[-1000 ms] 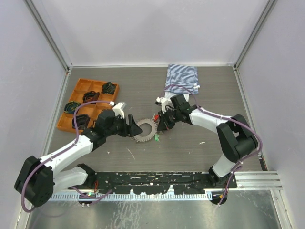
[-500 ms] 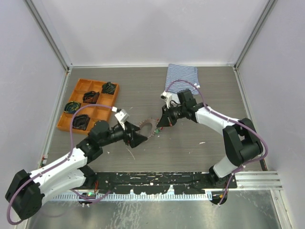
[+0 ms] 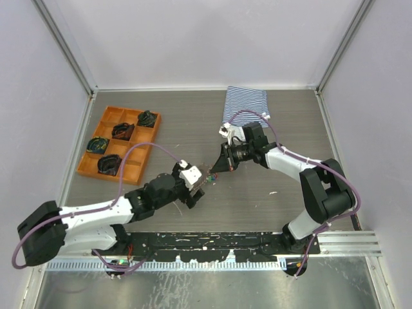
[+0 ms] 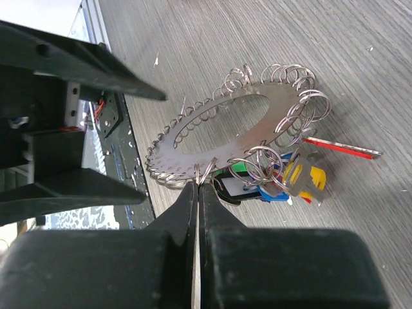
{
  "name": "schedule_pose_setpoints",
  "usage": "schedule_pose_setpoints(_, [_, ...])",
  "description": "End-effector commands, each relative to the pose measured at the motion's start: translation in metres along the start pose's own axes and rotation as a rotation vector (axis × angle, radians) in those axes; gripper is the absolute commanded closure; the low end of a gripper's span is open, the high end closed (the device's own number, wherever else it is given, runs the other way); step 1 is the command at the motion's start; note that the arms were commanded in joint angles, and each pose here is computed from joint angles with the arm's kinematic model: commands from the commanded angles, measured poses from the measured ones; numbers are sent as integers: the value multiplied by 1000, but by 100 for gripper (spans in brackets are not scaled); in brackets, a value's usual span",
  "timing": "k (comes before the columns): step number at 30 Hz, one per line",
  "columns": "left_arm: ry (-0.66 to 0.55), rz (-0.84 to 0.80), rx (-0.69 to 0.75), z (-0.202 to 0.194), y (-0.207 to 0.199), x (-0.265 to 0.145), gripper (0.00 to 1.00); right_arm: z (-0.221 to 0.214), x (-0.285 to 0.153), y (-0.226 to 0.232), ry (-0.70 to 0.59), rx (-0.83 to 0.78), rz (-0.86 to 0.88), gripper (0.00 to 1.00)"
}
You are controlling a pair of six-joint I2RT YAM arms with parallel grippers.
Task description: Remove the keys from the keyring
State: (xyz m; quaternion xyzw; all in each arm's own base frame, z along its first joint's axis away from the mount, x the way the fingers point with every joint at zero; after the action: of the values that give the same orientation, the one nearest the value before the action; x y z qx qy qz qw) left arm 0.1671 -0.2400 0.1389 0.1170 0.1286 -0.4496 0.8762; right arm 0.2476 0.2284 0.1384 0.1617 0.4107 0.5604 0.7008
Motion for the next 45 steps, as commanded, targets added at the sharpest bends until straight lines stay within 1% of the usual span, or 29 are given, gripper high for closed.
schedule_pose_setpoints(1, [42, 232, 68, 14, 30, 16, 8, 11, 1, 8, -35, -26, 56, 99])
schedule_pose_setpoints(3, [60, 234, 59, 13, 29, 23, 8, 11, 1, 6, -35, -22, 52, 99])
schedule_pose_setpoints(8, [76, 250, 40, 17, 28, 35, 12, 10, 2, 4, -33, -16, 48, 99])
schedule_pose_setpoints(9, [103, 266, 34, 11, 29, 40, 12, 10, 2, 4, -32, -12, 48, 99])
schedule_pose_setpoints(11, [138, 293, 22, 8, 31, 45, 17, 10, 3, 4, -30, -7, 48, 99])
schedule_pose_setpoints(16, [188, 295, 14, -2, 29, 50, 25, 8, 4, 1, -28, 14, 43, 99])
schedule_pose_setpoints(18, [197, 299, 17, -3, 29, 50, 33, 7, 4, 0, -28, 18, 41, 99])
schedule_pose_setpoints(20, [206, 299, 22, -4, 30, 50, 37, 7, 5, -1, -27, 21, 40, 99])
schedule_pose_setpoints(22, [209, 298, 27, -4, 30, 49, 44, 7, 5, -1, -28, 22, 39, 99])
schedule_pose_setpoints(23, [212, 294, 30, -4, 29, 49, 49, 6, 5, -1, -27, 24, 39, 100])
schedule_pose_setpoints(27, [210, 284, 32, -4, 28, 48, 78, 7, 5, -1, -28, 22, 41, 99])
schedule_pose_setpoints(30, [207, 272, 33, -1, 28, 46, 95, 7, 4, 0, -28, 19, 43, 99])
schedule_pose_setpoints(31, [206, 267, 35, 0, 27, 45, 99, 7, 4, 0, -28, 15, 43, 99])
schedule_pose_setpoints(32, [207, 263, 36, 1, 27, 44, 100, 7, 4, 1, -28, 10, 43, 98])
schedule_pose_setpoints(34, [204, 246, 36, 4, 26, 41, 100, 9, 3, 1, -29, -6, 39, 93])
schedule_pose_setpoints(36, [206, 230, 33, 6, 24, 38, 100, 9, 1, 3, -23, -32, 35, 85])
schedule_pose_setpoints(38, [210, 215, 20, 9, 22, 36, 100, 11, -3, 5, -18, -72, 20, 74])
schedule_pose_setpoints(42, [225, 188, -18, 15, 18, 31, 100, 22, -18, 10, -30, -213, -24, 52])
schedule_pose_setpoints(45, [251, 164, -48, 18, 14, 29, 100, 26, -36, 16, -54, -311, -23, 44])
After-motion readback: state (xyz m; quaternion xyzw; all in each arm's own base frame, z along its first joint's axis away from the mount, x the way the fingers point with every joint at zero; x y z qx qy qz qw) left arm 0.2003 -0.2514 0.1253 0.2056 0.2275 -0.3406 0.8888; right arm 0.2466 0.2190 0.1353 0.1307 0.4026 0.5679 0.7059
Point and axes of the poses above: each gripper's point midway between its finger pads, its own x axis out along the fingers, its own y axis along the line the jaws close on, z = x × y, the point moved 5 cm from there along -x, back along the fingers, and after that the axes turned 1 degree about x, right-handed, at the moved point
